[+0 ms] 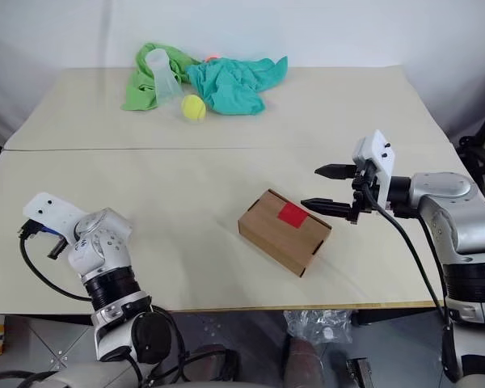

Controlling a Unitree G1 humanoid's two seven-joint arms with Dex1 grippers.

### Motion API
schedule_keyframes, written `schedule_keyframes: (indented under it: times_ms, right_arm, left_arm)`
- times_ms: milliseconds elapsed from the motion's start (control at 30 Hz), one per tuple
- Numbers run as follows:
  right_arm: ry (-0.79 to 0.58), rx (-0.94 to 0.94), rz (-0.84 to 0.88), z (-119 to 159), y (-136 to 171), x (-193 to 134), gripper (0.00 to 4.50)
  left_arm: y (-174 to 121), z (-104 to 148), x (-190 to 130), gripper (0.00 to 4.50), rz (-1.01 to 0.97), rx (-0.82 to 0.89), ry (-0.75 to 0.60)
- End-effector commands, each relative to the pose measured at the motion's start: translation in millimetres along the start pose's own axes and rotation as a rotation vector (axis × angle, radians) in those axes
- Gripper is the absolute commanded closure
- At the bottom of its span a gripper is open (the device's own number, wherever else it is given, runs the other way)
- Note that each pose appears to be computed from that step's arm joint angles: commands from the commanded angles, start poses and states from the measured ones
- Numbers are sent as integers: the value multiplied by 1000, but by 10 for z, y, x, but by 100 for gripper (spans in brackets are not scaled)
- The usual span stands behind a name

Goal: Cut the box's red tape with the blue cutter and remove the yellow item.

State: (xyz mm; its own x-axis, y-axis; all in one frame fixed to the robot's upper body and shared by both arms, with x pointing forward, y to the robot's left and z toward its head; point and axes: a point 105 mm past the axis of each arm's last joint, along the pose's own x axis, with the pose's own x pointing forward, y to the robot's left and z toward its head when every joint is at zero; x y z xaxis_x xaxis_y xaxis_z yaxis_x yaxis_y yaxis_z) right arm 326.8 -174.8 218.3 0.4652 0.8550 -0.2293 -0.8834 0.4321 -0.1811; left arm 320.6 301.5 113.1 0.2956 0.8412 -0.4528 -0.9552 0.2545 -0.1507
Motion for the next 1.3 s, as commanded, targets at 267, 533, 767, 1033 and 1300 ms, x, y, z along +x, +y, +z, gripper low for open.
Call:
schedule_keyframes:
  times_ms: [267, 533, 767, 1033, 1300]
  right_arm:
    - [-29, -48, -50, 129, -12, -130, 0]
    - [-37, -39, -56, 94, 18, -108, 0]
    - [-41, -39, -63, 96, 10, -110, 0]
    - [-36, -42, -69, 92, 5, -131, 0]
    - [-28, -44, -67, 87, 6, -134, 0]
  left_arm:
    - [81, 71, 67, 410, -45, 90, 23]
    - [-54, 7, 26, 392, -130, 98, 86]
    - [-83, 23, -21, 220, -134, 182, 59]
    - [-117, 70, -52, 76, -218, 195, 21]
    - [-67, -66, -33, 76, -297, 171, 15]
